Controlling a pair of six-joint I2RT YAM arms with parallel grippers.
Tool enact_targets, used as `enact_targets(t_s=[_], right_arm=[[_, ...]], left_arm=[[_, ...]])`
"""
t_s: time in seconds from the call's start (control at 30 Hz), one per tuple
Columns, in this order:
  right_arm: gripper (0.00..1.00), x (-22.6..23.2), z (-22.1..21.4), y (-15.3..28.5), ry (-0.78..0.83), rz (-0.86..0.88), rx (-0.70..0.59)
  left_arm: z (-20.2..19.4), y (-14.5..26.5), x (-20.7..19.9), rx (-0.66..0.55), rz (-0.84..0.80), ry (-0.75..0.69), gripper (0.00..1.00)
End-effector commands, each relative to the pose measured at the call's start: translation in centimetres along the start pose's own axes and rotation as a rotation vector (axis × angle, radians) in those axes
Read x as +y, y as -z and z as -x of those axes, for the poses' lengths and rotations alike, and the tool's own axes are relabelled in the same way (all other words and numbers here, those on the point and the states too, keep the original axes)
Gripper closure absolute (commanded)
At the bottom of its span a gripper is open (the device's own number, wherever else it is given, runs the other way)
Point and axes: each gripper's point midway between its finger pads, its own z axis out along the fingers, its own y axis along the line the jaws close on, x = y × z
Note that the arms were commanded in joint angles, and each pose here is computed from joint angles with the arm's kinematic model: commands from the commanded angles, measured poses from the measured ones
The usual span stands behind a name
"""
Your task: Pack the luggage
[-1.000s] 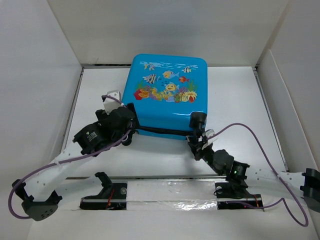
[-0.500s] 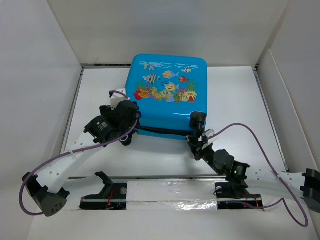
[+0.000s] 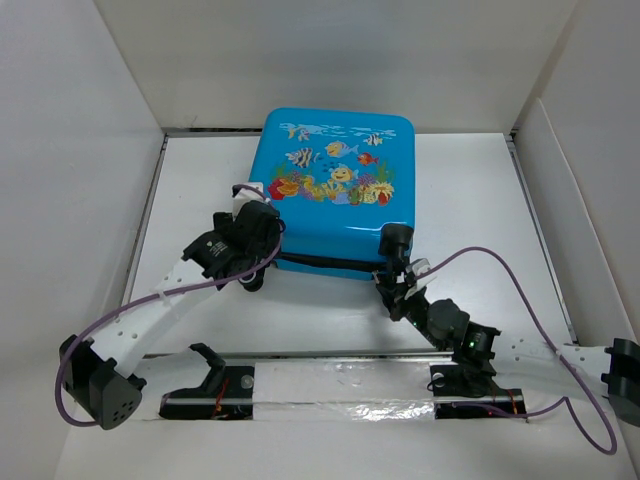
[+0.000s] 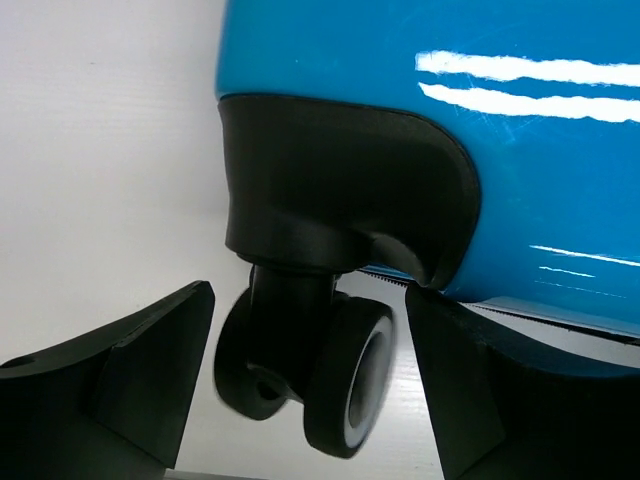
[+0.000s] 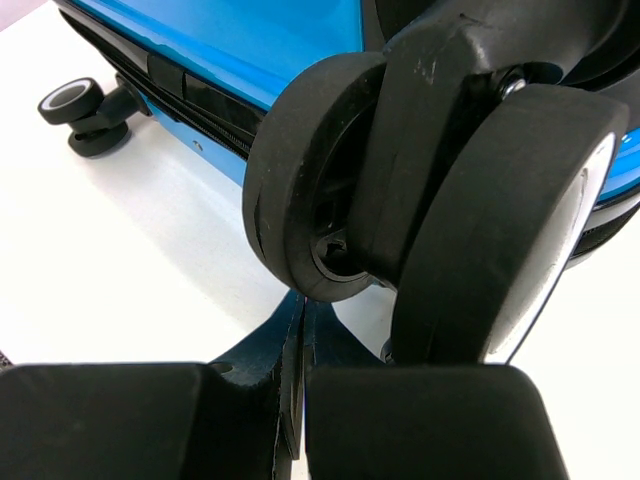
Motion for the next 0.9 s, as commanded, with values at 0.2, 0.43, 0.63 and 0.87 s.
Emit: enact_targets(t_s=[0.2,0.43,0.63,0.87], right_arm=[[1.00,2.5,0.4,0.1,-0.035,0.124,-0.005],[1.00,3.0,0.9,0.1,-0.022,0.144,0.003],[1.00,3.9,1.7,-0.7,-0.002,0.162,0.013],[1.00,11.2,2.3,-4.6,0.108,0.354,0.086]], left_arm=[[0.0,-1.0,-2.1,-0.009,-0.098,0.009,0.46],[-0.7,-1.3,-5.7,-0.006,-0.282,0.042,1.00],[-1.9,-0.2,-11.7,0.007,-0.551,0.050,1.00],[-0.7,5.6,-19.5,-0.014,-1.020,0.155,1.00]])
